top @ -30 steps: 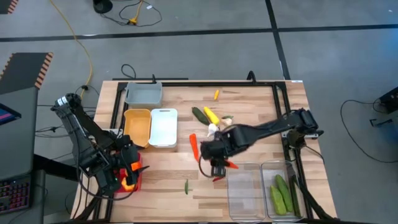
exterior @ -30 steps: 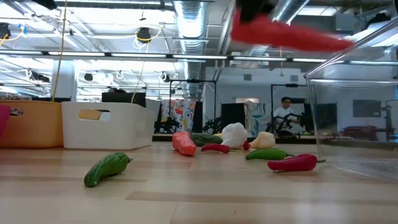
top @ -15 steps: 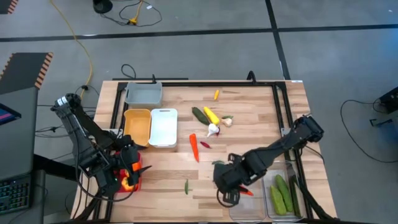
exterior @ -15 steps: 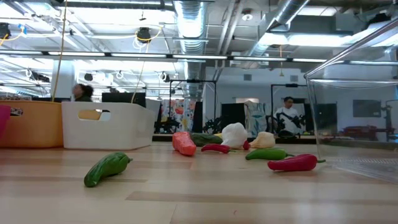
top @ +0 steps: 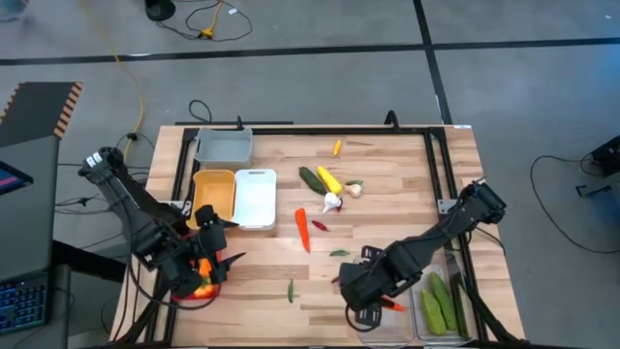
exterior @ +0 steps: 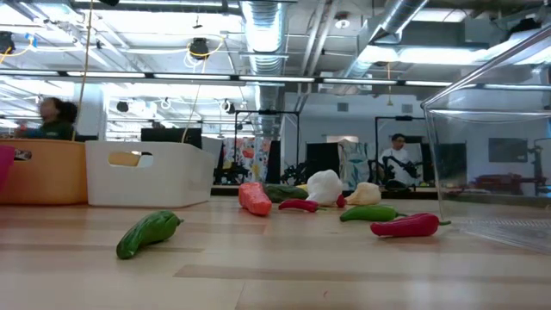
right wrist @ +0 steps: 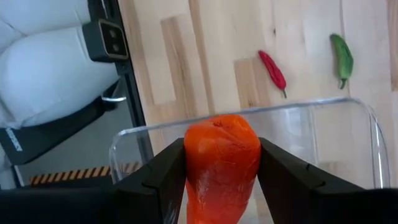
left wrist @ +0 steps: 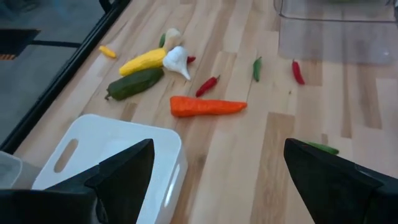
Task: Sort produce into baskets
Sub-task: Put the right orange carrot into the left transparent bin, then put the orange carrot into the left transparent bin
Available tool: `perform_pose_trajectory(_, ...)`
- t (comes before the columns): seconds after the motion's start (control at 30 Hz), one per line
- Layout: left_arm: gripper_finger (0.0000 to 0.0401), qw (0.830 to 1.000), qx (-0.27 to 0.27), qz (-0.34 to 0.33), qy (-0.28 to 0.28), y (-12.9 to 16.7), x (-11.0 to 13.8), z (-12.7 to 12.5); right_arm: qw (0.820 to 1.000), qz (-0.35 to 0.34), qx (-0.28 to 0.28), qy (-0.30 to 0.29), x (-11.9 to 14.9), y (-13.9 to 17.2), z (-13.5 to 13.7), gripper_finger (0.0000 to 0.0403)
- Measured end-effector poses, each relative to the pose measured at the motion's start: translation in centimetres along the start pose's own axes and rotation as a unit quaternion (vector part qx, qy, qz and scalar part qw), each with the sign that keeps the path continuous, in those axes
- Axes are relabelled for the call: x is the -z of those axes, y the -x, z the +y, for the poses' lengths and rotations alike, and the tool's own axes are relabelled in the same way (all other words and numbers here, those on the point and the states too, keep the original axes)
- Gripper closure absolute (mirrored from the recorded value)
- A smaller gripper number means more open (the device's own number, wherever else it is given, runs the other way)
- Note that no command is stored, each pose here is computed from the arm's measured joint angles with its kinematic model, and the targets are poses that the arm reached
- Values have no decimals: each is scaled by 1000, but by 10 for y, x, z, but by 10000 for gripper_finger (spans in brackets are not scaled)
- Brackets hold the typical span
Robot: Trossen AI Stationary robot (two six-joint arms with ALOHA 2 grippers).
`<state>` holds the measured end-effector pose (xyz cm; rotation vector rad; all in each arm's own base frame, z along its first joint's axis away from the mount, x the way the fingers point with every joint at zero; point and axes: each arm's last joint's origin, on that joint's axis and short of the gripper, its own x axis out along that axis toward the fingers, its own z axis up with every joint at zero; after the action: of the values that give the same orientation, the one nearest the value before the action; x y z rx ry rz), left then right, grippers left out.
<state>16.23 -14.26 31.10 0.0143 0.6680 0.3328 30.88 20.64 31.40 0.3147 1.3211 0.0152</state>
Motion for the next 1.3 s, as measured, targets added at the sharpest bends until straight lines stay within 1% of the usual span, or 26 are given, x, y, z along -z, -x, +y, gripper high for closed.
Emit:
perform_pose_trajectory(0.23,55,999,-17,7,-41,-20,-4,-10,1000,21,19,-4,4,0,-4,189)
perform_pose_trajectory(0.37,55,997,-19,20,-70,-34,-6,-17,1000,20,19,-4,4,0,-4,170)
perform_pose_trajectory(0.5,55,994,-8,31,-103,-51,-11,-23,1000,20,19,-4,4,0,-4,145)
perform_pose_trajectory(0.6,55,990,7,39,-132,-64,-15,-26,1000,20,19,-4,4,0,-4,134)
perform_pose_trajectory(0.7,55,987,23,46,-154,-79,-21,-26,1000,20,18,-4,4,0,-4,132)
perform_pose_trajectory(0.93,58,974,85,60,-202,-117,-36,-18,1000,21,16,-4,4,0,-4,132)
perform_pose_trajectory(1.13,75,963,115,66,-236,-148,-44,-6,1000,22,16,5,4,0,-3,132)
perform_pose_trajectory(1.3,92,952,141,84,-260,-178,-41,0,999,22,15,18,3,0,-4,132)
